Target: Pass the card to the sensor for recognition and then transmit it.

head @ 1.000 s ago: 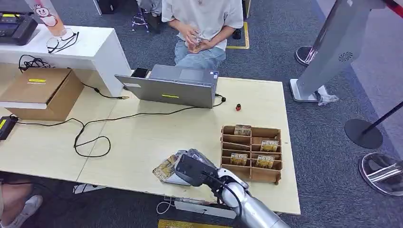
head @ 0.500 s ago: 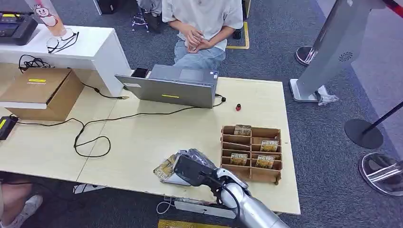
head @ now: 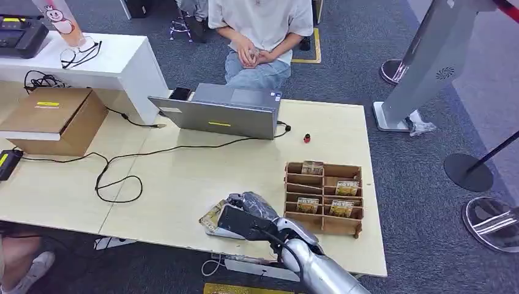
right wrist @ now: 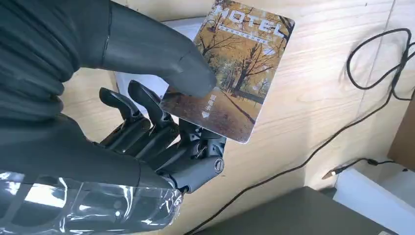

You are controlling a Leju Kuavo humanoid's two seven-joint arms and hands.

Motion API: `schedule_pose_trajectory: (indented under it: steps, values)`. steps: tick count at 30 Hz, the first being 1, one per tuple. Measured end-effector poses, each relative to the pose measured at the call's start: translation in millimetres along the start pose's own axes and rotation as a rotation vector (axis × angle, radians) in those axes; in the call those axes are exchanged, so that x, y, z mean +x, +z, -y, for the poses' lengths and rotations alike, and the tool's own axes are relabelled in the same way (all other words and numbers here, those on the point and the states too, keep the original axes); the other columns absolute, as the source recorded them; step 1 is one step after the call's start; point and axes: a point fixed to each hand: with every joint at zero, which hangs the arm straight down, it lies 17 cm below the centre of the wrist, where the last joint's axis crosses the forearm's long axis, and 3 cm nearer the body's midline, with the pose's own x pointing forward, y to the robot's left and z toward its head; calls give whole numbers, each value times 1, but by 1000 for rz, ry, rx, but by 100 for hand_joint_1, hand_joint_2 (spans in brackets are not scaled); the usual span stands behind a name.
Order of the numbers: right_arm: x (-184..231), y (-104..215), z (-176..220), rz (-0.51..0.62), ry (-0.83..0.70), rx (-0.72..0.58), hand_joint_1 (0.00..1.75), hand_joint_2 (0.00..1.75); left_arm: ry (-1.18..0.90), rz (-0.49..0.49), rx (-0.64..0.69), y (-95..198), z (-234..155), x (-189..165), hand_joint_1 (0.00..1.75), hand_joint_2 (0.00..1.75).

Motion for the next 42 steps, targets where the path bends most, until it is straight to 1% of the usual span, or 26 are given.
schedule_pose_trajectory:
  steps: [19,42]
  values:
    - [-7,-2,-9,-29,92,14,175,175,-19,-2,-3,-1,0,5,0,0]
    - [-21,-9,-25,-91,81,32,175,175,-27,-7,-5,-1,0,7,0,0]
